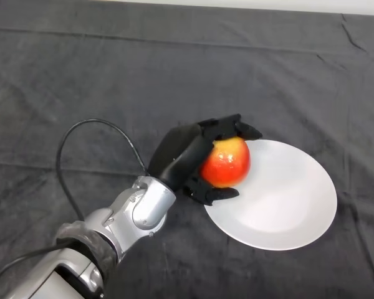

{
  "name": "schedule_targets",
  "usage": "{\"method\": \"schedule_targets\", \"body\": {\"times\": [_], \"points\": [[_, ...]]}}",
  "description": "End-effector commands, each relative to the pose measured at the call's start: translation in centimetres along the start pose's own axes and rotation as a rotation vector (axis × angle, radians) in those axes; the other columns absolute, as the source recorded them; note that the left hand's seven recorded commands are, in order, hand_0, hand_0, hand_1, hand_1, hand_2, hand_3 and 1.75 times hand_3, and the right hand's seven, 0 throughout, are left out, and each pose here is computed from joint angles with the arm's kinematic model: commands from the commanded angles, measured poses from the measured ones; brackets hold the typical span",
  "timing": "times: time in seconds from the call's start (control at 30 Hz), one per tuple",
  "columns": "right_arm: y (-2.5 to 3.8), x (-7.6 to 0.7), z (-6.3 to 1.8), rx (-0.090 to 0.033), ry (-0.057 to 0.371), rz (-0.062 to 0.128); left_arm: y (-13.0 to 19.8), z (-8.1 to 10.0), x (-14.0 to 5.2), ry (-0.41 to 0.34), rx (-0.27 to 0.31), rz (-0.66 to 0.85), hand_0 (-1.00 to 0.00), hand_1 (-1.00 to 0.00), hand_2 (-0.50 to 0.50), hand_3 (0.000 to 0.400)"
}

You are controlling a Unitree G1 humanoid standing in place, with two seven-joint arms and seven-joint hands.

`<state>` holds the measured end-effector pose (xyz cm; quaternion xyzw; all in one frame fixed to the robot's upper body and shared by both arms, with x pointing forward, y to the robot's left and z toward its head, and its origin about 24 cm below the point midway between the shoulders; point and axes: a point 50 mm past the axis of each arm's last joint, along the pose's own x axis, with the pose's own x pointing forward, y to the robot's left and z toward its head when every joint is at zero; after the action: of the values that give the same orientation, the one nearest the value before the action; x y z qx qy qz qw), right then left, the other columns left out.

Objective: Move the apple to the plate

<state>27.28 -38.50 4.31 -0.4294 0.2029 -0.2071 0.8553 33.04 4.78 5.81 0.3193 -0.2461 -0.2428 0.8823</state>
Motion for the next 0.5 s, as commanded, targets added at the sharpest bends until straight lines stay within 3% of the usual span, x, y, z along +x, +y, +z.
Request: {"method": "schedule_targets", "body": {"times": [0.03,0.07,0.1,0.13,0.17,0.2,0.23,0.27,0.33,0.5], "points": [[3.04,-2.23,-4.57,-0.101,0.146,0.124,0.29,0.71,0.99,-0.026,-0.005,-0.013,-1.0,-0.97,-0.01,0.4],[3.04,-2.23,-4.57,-0.101,0.146,0.124,0.13,0.67,0.9,-0.022,-0.013,-0.025,-1.0,-0.95,-0.03,0.4],[3.04,-2.23,-4.57,-0.101,0.146,0.124,-0.02,0.61,0.78,-0.016,-0.021,-0.037,-1.0,-0.84,-0.08,0.4],[3.04,-2.23,-4.57,-0.101,0.146,0.124,-0.16,0.52,0.65,-0.01,-0.029,-0.048,-0.95,-0.62,-0.17,0.381],[3.04,-2.23,-4.57,-0.101,0.146,0.124,-0.28,0.45,0.55,-0.004,-0.035,-0.059,-0.76,-0.23,-0.27,0.304],[3.04,-2.23,-4.57,-0.101,0.146,0.124,-0.39,0.37,0.47,0.003,-0.042,-0.07,-0.58,-0.02,-0.28,0.232],[3.04,-2.23,-4.57,-0.101,0.146,0.124,-0.48,0.3,0.41,0.011,-0.048,-0.081,-0.53,0.0,-0.26,0.21],[3.04,-2.23,-4.57,-0.101,0.146,0.124,-0.54,0.23,0.37,0.017,-0.053,-0.09,-0.2,0.0,-0.1,0.078],[3.04,-2.23,-4.57,-0.101,0.145,0.124,-0.62,0.12,0.32,0.031,-0.063,-0.107,0.0,0.0,0.0,0.0],[3.05,-2.23,-4.57,-0.101,0.145,0.124,-0.66,-0.16,0.3,0.065,-0.085,-0.138,0.0,0.0,0.0,0.0]]}}
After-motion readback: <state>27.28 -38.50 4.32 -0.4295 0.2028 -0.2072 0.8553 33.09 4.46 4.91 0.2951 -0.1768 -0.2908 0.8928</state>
